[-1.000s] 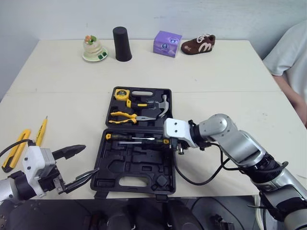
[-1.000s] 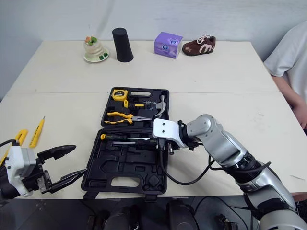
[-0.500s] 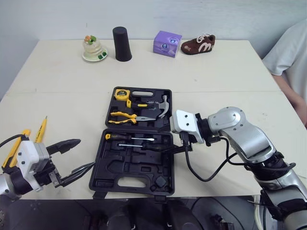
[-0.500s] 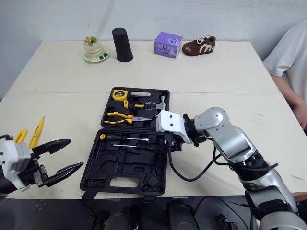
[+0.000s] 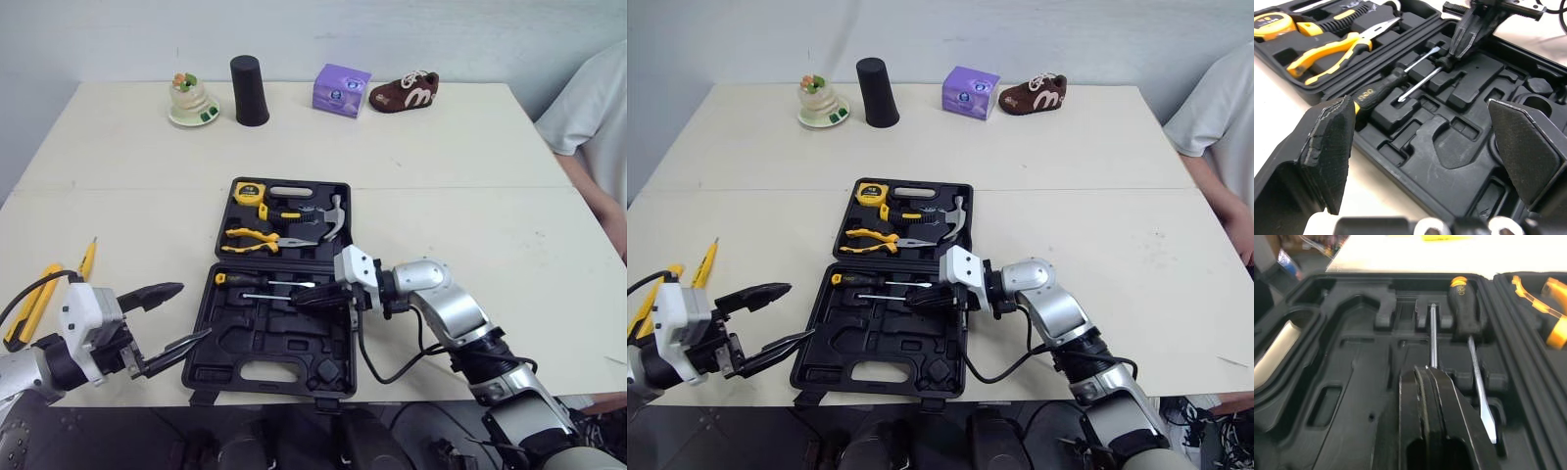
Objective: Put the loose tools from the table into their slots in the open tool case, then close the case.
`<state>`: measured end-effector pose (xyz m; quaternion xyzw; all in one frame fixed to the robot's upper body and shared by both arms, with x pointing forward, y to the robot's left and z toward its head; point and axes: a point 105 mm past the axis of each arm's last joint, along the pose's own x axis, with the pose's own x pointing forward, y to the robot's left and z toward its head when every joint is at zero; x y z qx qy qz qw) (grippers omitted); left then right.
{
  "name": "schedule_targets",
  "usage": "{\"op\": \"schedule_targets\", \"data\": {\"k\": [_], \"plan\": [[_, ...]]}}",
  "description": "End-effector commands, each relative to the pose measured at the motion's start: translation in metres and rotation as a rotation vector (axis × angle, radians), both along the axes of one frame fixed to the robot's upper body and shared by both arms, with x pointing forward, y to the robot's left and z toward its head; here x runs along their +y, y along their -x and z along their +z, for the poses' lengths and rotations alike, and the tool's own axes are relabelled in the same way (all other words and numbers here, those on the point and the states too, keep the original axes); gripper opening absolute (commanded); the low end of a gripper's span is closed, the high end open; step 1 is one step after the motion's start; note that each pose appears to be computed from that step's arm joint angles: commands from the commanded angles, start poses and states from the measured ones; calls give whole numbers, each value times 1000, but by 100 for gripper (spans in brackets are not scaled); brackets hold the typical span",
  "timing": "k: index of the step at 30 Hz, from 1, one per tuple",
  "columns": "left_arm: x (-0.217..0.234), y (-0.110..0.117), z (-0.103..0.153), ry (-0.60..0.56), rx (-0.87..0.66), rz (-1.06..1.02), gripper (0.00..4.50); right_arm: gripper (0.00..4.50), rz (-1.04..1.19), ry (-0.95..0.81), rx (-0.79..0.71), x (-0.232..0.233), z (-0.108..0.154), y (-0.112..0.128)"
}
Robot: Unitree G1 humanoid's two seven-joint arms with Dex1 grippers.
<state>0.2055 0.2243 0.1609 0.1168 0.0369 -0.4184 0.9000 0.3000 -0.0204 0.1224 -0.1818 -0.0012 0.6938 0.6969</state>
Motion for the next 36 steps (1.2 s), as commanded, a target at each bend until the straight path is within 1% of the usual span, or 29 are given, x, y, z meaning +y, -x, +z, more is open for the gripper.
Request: {"op": "schedule_targets", "data": {"k": [1,5,8,13,17,19,22,23,24,26,27,29,30,33,35,36], "plan": [[-2,3,4,-17,-29,-4,450,5,-49,99,31,-5,-23,-2],[-2,4,2,-17,-27,2,450,5,-76,209,80,-12,-44,0],[-2,4,1,-16,-24,6,450,5,-93,267,109,-15,-52,2],[-1,4,-1,-14,-20,8,450,5,-101,336,148,-17,-62,2],[-2,2,0,-22,-26,10,450,5,-94,325,167,-14,-60,-1],[0,1,1,-24,-35,19,450,5,-85,286,151,-10,-51,-3],[0,1,1,-30,-38,22,450,5,-7,79,129,-1,-19,3],[5,0,3,-37,-53,52,450,5,86,-111,123,-6,13,13],[9,-1,4,-41,-64,74,450,5,151,-235,102,-14,34,21],[36,-10,15,-43,-144,228,450,5,89,-229,41,-48,43,15],[50,-9,16,-73,-166,286,450,5,16,-204,32,-66,43,7],[68,-7,18,-91,-176,363,450,5,-117,-241,17,-87,51,-7],[79,-4,21,-91,-193,412,450,34,-177,-232,-16,-103,54,-12],[125,9,31,-89,-231,622,450,130,-449,-162,-177,-174,69,-31],[146,18,33,-89,-244,709,450,255,-559,-131,-255,-205,77,-34],[156,21,34,-88,-245,750,450,289,-601,-114,-274,-218,79,-35]]}}
